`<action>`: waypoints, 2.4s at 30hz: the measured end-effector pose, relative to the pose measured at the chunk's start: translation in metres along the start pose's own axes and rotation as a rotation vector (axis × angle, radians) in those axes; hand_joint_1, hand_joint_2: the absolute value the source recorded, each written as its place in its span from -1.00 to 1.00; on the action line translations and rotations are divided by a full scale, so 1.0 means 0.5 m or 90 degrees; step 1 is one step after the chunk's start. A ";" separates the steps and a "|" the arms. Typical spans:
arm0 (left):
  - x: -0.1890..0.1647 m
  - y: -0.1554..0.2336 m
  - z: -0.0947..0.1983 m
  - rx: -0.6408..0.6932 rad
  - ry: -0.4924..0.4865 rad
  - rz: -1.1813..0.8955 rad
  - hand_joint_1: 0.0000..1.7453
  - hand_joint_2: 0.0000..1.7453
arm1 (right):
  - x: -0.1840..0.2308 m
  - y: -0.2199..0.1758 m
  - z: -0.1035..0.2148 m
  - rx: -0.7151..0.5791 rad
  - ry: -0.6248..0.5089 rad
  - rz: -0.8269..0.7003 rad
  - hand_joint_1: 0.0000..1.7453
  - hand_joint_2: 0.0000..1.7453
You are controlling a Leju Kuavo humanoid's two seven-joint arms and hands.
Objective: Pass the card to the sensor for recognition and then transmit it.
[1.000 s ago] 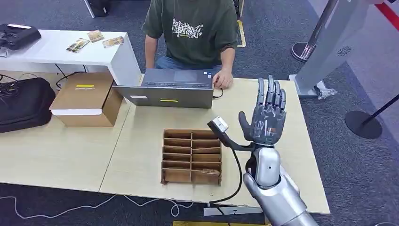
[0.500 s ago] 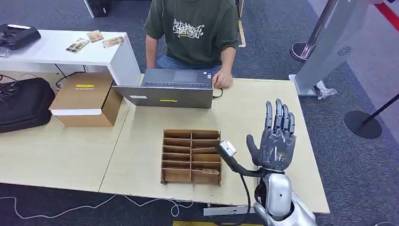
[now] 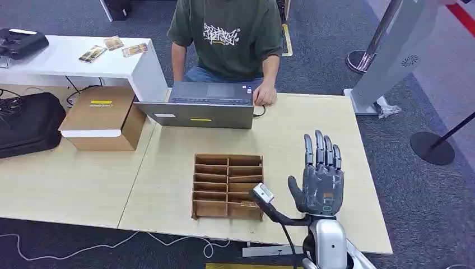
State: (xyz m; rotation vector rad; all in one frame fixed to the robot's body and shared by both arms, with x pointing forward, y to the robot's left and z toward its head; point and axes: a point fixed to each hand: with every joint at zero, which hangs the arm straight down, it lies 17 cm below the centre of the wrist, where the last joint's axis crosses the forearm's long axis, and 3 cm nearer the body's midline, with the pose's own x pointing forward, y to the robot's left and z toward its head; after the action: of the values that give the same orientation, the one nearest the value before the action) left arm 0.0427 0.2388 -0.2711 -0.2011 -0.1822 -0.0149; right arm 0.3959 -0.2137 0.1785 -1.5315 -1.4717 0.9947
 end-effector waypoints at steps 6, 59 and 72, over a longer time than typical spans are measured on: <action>-0.003 -0.002 0.000 0.000 0.000 0.006 -1.00 -1.00 | -0.012 0.004 0.016 0.033 -0.006 0.033 -1.00 1.00; -0.002 -0.029 -0.006 0.007 -0.008 0.039 -1.00 -1.00 | 0.114 0.082 0.205 0.265 -0.081 0.020 -1.00 1.00; -0.002 -0.029 -0.006 0.010 -0.004 0.045 -1.00 -1.00 | 0.126 0.109 0.211 0.303 -0.066 -0.006 -1.00 1.00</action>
State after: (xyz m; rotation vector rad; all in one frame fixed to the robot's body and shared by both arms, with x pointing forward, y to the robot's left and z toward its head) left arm 0.0419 0.2241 -0.2715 -0.1926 -0.1807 0.0578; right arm 0.3220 -0.1510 0.0854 -1.1417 -1.1943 1.3227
